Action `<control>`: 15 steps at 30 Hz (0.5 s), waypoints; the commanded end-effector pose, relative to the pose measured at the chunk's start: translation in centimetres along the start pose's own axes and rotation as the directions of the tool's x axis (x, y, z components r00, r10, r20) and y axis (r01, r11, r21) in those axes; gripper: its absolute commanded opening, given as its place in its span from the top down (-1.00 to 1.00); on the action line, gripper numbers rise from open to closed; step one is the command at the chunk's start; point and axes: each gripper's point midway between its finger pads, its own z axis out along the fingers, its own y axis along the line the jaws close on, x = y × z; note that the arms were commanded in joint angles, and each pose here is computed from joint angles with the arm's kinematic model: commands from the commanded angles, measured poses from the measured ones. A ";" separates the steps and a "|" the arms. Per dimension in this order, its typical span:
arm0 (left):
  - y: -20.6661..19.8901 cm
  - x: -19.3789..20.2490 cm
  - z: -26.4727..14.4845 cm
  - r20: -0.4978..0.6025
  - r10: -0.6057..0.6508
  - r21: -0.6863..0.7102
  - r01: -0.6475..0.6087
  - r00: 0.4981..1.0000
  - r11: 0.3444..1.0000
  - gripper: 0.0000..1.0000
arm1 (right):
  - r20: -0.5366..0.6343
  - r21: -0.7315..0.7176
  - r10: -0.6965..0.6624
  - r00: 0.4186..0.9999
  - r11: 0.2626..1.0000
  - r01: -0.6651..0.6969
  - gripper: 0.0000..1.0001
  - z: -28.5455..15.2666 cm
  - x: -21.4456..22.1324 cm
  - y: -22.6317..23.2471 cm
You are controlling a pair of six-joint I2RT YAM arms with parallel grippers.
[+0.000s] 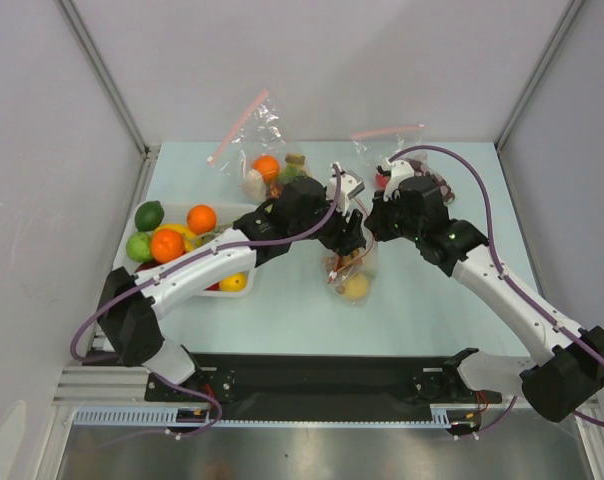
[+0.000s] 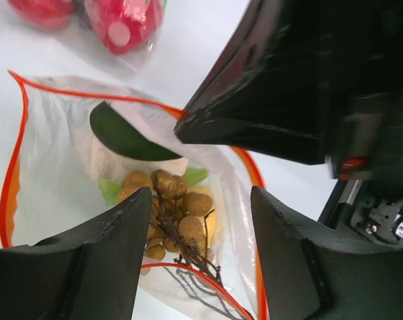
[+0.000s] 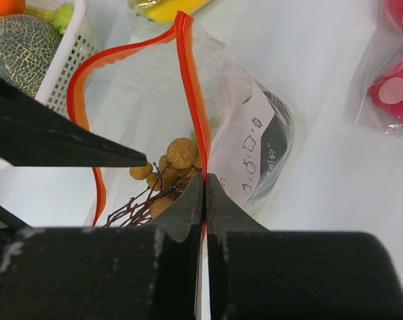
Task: Open the zip-top bag and remove the fake food
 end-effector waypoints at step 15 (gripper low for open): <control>1.8 5.6 -0.8 -0.303 0.039 -0.099 -0.072 0.952 0.992 -0.33 | 0.044 -0.002 -0.008 0.999 1.000 0.008 1.00 -0.3 -0.7 0.2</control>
